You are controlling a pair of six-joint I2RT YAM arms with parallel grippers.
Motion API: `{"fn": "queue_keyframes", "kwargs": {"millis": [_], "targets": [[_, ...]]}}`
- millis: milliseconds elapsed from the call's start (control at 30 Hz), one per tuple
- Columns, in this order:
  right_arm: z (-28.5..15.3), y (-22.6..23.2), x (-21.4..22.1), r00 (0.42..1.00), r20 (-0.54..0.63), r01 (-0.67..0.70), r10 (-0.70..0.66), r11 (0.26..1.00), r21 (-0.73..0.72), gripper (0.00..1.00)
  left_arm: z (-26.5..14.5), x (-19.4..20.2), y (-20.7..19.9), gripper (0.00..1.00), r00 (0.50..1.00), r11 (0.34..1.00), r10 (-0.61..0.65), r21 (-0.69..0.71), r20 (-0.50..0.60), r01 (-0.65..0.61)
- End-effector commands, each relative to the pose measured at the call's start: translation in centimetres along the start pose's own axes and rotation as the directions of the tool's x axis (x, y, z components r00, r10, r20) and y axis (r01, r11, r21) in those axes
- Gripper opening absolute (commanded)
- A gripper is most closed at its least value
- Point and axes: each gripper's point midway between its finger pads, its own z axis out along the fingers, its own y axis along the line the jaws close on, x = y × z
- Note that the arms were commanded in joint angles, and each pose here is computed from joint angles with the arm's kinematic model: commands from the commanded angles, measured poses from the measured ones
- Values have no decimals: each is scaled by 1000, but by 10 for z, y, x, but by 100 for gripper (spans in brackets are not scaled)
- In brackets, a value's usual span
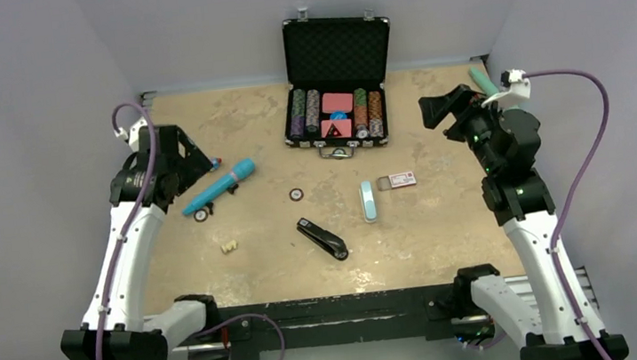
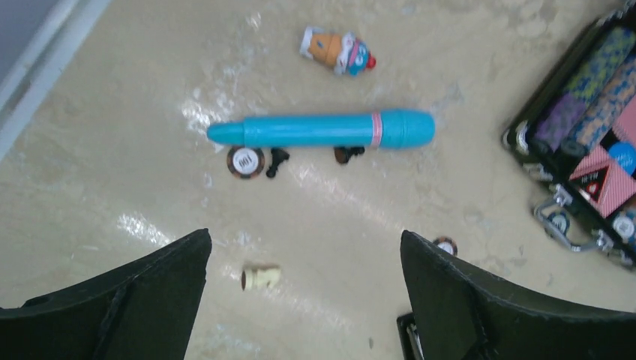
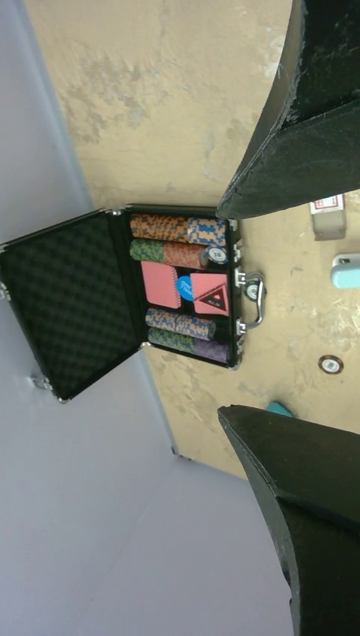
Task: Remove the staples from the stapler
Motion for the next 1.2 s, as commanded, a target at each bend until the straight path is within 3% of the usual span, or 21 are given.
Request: {"fn": "queue_keyframes", "kwargs": {"millis": [0,167,300,467,567,700,767,900,1067,1167], "targets": [[1,4,8,997,-65,-49,49,999,9,99,-9,57,-9,100,969,994,34,109,-245,-7],[2,4,23,986,-154,-57,58,998,12,99,-19,97,-33,100,935,957,124,291,-333,-23],[-10,16,19,988,-146,-65,58,997,-47,99,-38,115,-69,100,889,868,355,455,-290,-198],[-12,28,36,963,-268,-47,16,993,-110,99,-55,129,-93,100,859,789,447,564,-251,-246],[-15,26,39,952,-307,-36,4,994,-99,99,-70,139,-105,100,814,714,547,617,-195,-331],[-29,33,37,951,-309,-30,-12,991,-130,99,-116,168,-133,100,694,420,719,819,-38,-390],[-36,32,40,949,-314,-32,-10,991,-128,99,-130,177,-137,100,648,322,761,850,29,-416],[-49,28,50,944,-329,-44,2,991,-123,99,-131,196,-130,100,532,247,846,855,41,-457],[-58,25,60,939,-344,-50,3,991,-127,99,-131,233,-124,100,302,32,937,815,177,-578],[-58,24,63,936,-352,-41,-8,991,-130,99,-133,248,-130,100,232,-61,945,821,230,-568]]}}
